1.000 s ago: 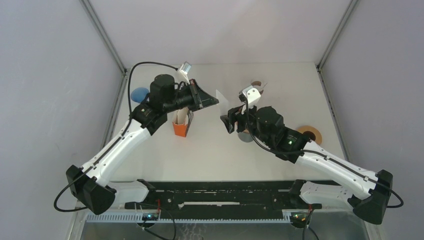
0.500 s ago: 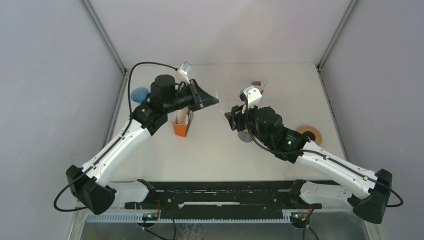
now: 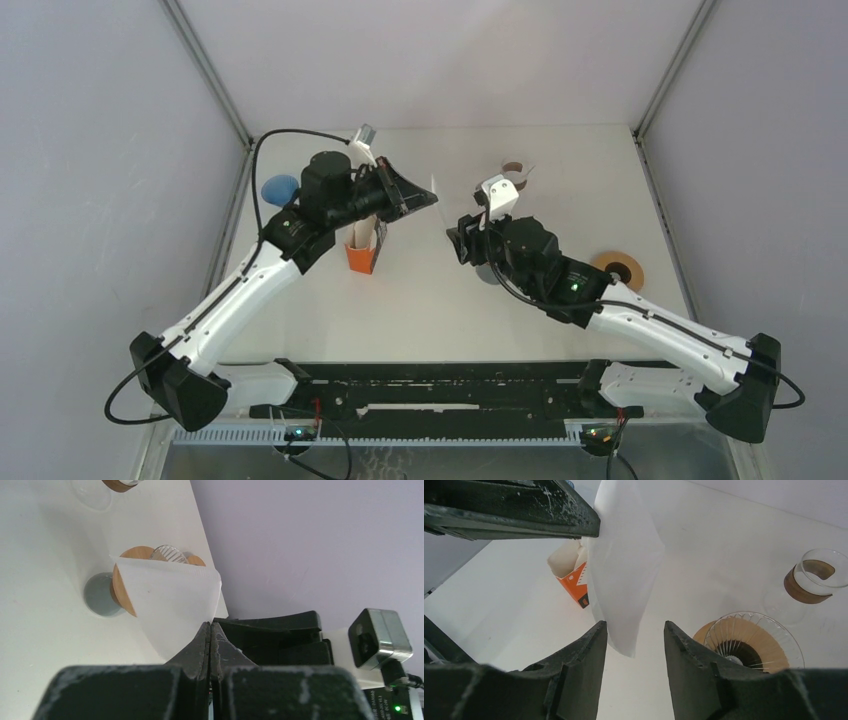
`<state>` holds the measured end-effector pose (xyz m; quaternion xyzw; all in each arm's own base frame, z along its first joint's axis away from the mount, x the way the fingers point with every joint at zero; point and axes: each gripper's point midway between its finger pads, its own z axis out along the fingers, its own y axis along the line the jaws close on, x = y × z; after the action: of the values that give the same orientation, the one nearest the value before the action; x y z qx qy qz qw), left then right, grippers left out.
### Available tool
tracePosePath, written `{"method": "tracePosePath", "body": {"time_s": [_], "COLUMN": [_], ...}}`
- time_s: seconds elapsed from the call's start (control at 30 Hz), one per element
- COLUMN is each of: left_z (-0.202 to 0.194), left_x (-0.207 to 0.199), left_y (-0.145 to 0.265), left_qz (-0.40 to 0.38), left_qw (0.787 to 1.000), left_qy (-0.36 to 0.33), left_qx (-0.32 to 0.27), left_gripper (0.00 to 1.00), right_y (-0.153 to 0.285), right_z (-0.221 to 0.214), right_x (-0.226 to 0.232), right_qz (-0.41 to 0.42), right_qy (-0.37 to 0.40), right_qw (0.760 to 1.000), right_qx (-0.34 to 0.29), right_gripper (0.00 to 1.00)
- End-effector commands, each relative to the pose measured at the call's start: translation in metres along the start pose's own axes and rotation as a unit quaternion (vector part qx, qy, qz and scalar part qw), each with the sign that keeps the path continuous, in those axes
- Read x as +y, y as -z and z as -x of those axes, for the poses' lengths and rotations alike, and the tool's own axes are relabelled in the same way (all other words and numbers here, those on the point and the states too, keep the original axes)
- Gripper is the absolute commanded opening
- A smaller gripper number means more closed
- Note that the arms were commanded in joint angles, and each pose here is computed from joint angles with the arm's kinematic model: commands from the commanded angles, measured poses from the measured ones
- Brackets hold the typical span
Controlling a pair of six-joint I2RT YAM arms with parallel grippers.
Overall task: Place the coffee filter in the dripper
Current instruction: Pass from the left arm to the right
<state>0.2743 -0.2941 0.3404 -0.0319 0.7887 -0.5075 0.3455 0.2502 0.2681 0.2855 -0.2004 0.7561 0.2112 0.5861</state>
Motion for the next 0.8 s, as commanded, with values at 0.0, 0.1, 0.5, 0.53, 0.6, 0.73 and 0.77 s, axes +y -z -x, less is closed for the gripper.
{"method": "tracePosePath", "body": {"time_s": [0.0,0.1,0.5,0.53,0.6,0.73,0.77], "left_z": [0.007,0.006,-0.002,-0.002,-0.002,-0.001,0.0], "left_x": [-0.014,-0.012,-0.004,-0.004,-0.003,-0.001,-0.001], "left_y": [0.008,0.008,0.003,0.003,0.002,0.004,0.004], "left_qz": [-0.018,-0.015,0.002,0.003,0.005,0.01,0.01], "left_qw": [0.999,0.999,0.999,0.999,0.999,0.998,0.998], "left_qy": [0.022,0.024,0.033,0.033,0.034,0.037,0.038], "left_qx": [-0.032,-0.032,-0.034,-0.035,-0.037,-0.045,-0.047], "left_gripper": [0.0,0.0,0.0,0.0,0.0,0.0,0.0], "right_y": [-0.002,-0.003,-0.002,-0.001,0.0,0.0,0.0], "right_z": [0.02,0.019,0.02,0.02,0.018,0.013,0.012], "right_x": [0.002,-0.001,0.005,0.005,0.006,0.01,0.011], "right_qz": [-0.015,-0.025,-0.022,-0.02,-0.019,-0.006,-0.001], "right_qy": [-0.003,0.003,0.007,0.006,0.006,0.012,0.012], "right_qw": [1.0,0.999,0.999,0.999,0.999,1.0,1.0], "right_qx": [-0.027,-0.025,-0.029,-0.029,-0.025,-0.015,-0.014], "right_gripper": [0.54,0.54,0.56,0.56,0.57,0.58,0.58]}}
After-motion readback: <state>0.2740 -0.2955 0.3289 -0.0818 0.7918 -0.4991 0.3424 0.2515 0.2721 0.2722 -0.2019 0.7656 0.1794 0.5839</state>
